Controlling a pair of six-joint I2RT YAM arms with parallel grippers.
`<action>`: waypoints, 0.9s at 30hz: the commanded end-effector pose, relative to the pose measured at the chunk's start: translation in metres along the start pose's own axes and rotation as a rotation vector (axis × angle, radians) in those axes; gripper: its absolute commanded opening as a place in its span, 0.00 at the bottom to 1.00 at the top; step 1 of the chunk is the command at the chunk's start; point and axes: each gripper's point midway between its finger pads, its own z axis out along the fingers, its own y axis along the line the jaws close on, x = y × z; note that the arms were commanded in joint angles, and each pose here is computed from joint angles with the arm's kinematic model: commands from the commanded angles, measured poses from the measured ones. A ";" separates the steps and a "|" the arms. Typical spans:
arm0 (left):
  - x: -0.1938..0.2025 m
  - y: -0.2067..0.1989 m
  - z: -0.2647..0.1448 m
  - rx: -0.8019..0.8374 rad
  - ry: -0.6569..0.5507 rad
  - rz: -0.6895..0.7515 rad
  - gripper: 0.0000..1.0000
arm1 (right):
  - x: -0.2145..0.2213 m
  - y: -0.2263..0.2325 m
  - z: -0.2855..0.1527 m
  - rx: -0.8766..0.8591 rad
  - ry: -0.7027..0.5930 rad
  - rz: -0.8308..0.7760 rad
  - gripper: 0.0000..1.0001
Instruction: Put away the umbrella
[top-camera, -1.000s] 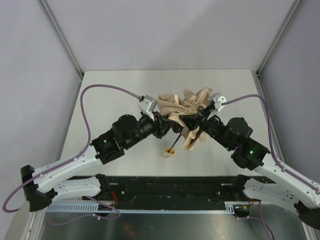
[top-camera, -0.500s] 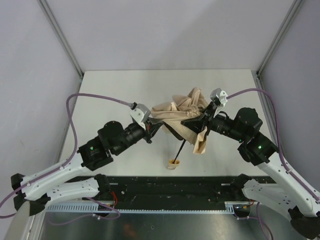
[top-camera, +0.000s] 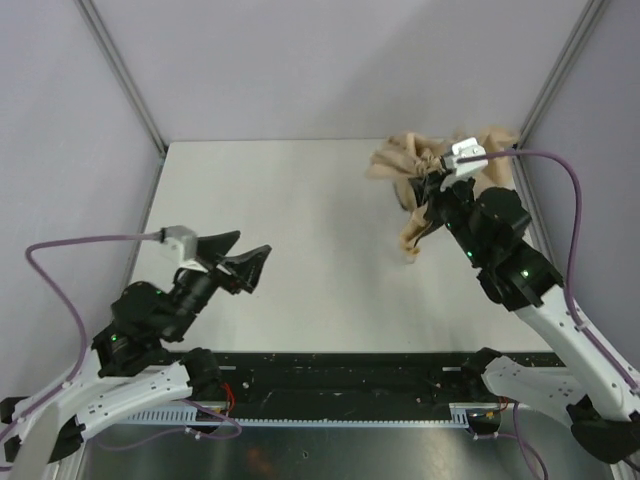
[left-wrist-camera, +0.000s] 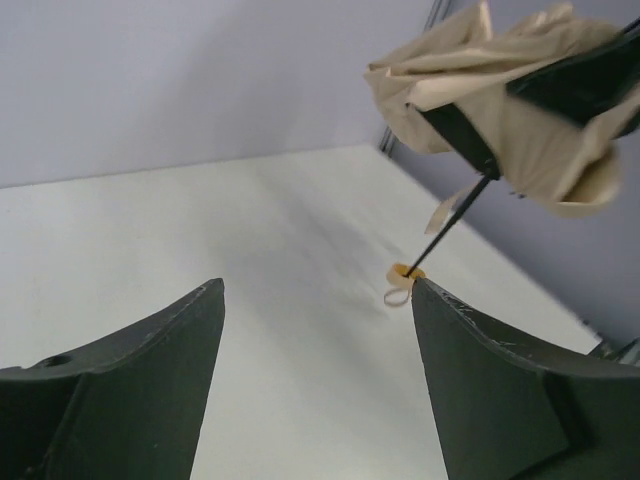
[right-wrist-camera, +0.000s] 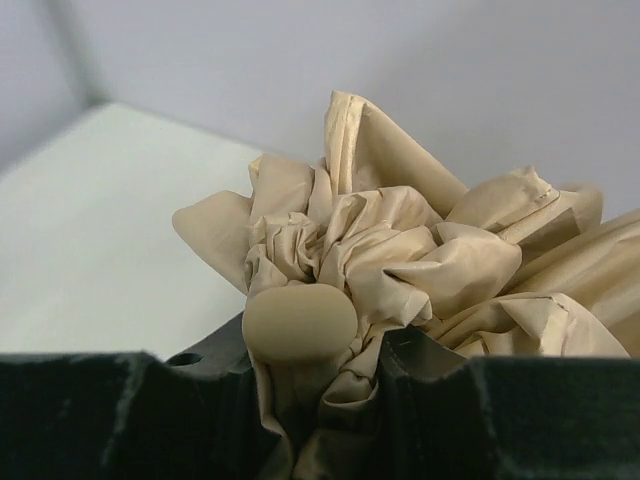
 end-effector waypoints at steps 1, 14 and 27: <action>-0.004 0.006 -0.012 -0.017 -0.048 -0.126 0.80 | -0.049 -0.082 0.007 0.490 -0.071 -0.316 0.00; 0.049 0.003 -0.018 0.014 0.026 -0.275 0.79 | 0.201 0.032 0.106 0.022 0.653 -1.046 0.00; 0.126 0.006 -0.017 -0.064 0.158 -0.518 0.65 | 0.415 0.169 -0.016 -0.745 1.282 -0.608 0.00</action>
